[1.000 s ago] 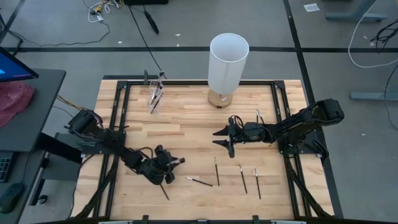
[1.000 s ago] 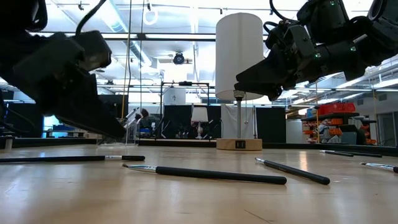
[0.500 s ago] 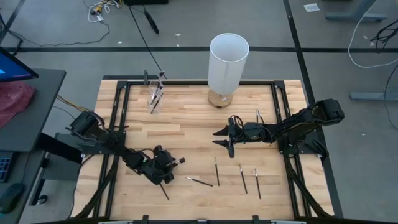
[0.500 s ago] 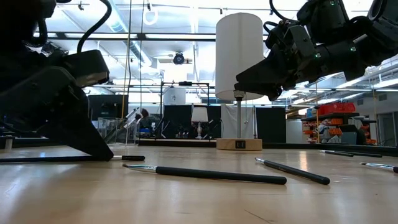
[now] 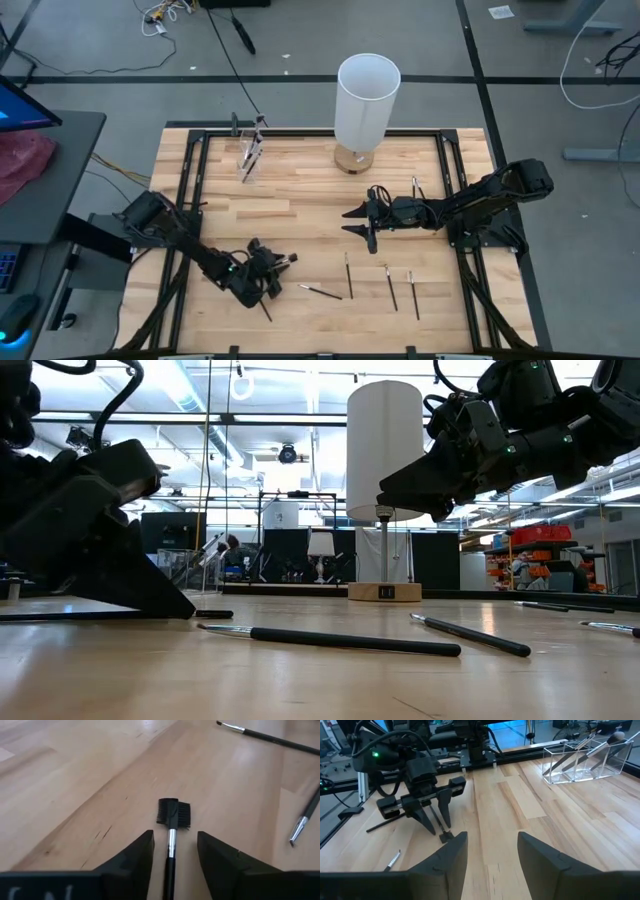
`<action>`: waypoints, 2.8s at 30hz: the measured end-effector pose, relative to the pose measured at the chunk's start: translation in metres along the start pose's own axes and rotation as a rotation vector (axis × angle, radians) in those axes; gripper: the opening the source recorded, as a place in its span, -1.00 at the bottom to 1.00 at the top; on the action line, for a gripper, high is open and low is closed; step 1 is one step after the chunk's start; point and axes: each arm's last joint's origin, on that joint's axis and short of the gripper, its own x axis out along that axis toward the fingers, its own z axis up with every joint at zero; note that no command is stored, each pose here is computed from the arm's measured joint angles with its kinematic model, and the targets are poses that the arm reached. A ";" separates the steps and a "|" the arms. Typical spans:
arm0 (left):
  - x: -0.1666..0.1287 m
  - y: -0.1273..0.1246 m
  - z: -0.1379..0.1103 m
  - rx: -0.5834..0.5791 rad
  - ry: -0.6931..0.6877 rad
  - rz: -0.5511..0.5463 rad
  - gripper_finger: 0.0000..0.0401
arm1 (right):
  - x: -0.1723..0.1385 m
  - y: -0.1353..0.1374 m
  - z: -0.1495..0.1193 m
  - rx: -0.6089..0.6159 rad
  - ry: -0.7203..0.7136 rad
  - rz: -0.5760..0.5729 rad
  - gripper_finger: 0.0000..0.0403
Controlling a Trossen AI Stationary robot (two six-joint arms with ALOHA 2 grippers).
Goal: Put items in baskets/containers
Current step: Put the black brow brush into the transparent organizer
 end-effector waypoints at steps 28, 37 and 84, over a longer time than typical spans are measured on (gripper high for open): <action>0.004 -0.002 -0.018 -0.075 -0.138 0.036 -0.93 | 0.000 0.000 0.001 0.006 -0.008 0.002 -0.13; -0.009 -0.009 0.017 -0.069 -0.034 -0.108 -0.94 | 0.000 0.000 0.001 0.005 -0.008 0.002 -0.13; 0.014 0.001 0.122 -0.066 -0.317 -0.470 -0.94 | 0.052 0.064 0.010 -0.909 0.013 0.213 -0.34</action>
